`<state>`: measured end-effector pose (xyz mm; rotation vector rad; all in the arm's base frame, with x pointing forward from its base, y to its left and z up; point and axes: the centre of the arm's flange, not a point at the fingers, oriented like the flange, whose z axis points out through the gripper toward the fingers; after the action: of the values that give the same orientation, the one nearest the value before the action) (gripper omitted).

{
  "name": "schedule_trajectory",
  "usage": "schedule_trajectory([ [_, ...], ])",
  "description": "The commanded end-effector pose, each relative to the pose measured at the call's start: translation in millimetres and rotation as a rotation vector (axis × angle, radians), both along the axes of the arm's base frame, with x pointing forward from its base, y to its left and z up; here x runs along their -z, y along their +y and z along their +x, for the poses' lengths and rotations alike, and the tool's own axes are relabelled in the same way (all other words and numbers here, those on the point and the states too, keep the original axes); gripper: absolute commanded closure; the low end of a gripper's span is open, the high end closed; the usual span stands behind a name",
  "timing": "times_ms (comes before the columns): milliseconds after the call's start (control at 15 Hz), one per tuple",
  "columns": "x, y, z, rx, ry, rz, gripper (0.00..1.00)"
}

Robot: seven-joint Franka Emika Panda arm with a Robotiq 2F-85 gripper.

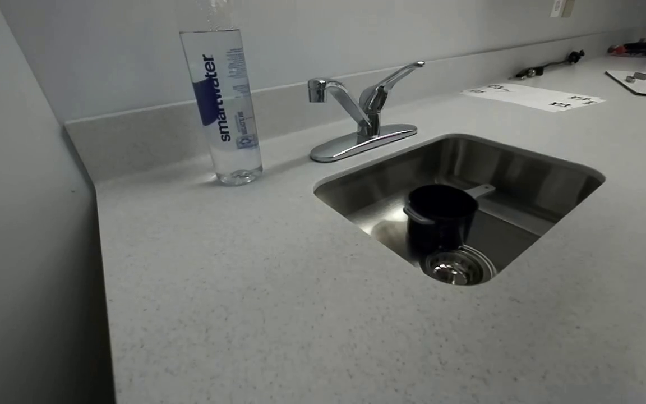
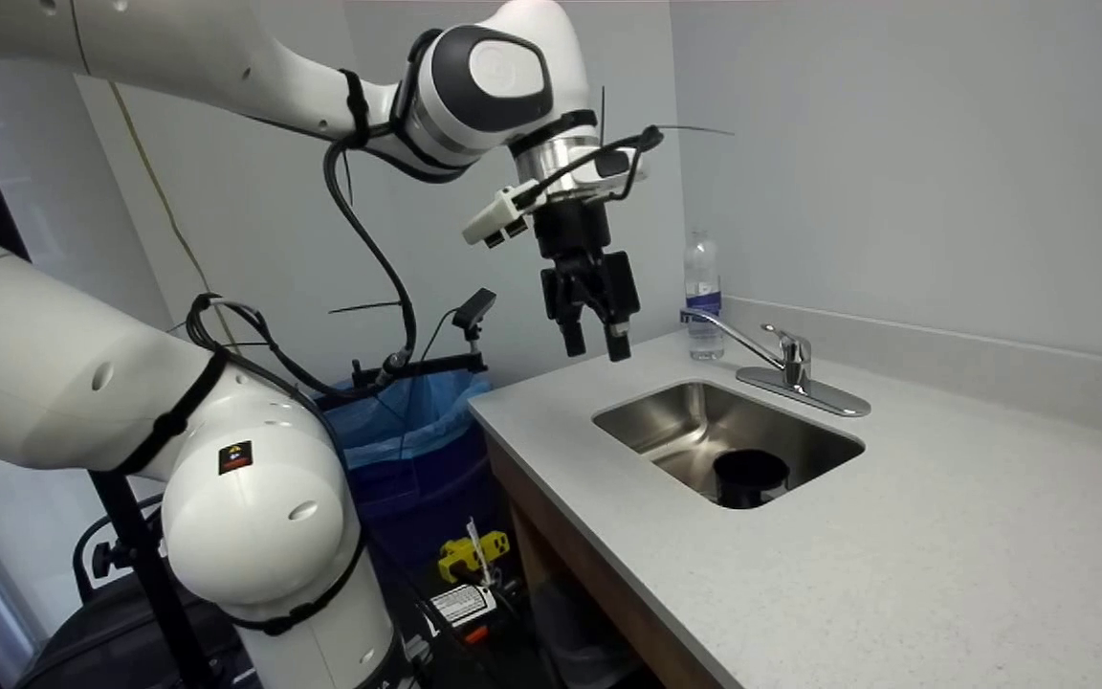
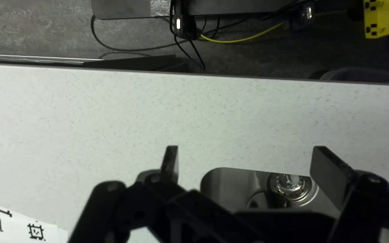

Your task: Open the tap, turn it to the right then close it

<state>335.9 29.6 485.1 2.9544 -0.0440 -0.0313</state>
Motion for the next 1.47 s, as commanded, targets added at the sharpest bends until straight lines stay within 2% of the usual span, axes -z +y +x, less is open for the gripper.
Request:
schedule_trajectory([
  [0, 20, -63, 25, 0.024, -0.01, 0.043, 0.0],
  [67, 13, -38, 10, 0.027, -0.004, 0.033, 0.0],
  [267, 23, -61, 18, 0.047, 0.001, 0.057, 0.0],
  [733, 26, -54, 24, 0.033, 0.007, 0.057, 0.0],
  [933, 28, -46, 43, 0.027, -0.002, 0.068, 0.0],
  [1400, 30, -5, 121, 0.023, -0.103, 0.111, 0.0],
])
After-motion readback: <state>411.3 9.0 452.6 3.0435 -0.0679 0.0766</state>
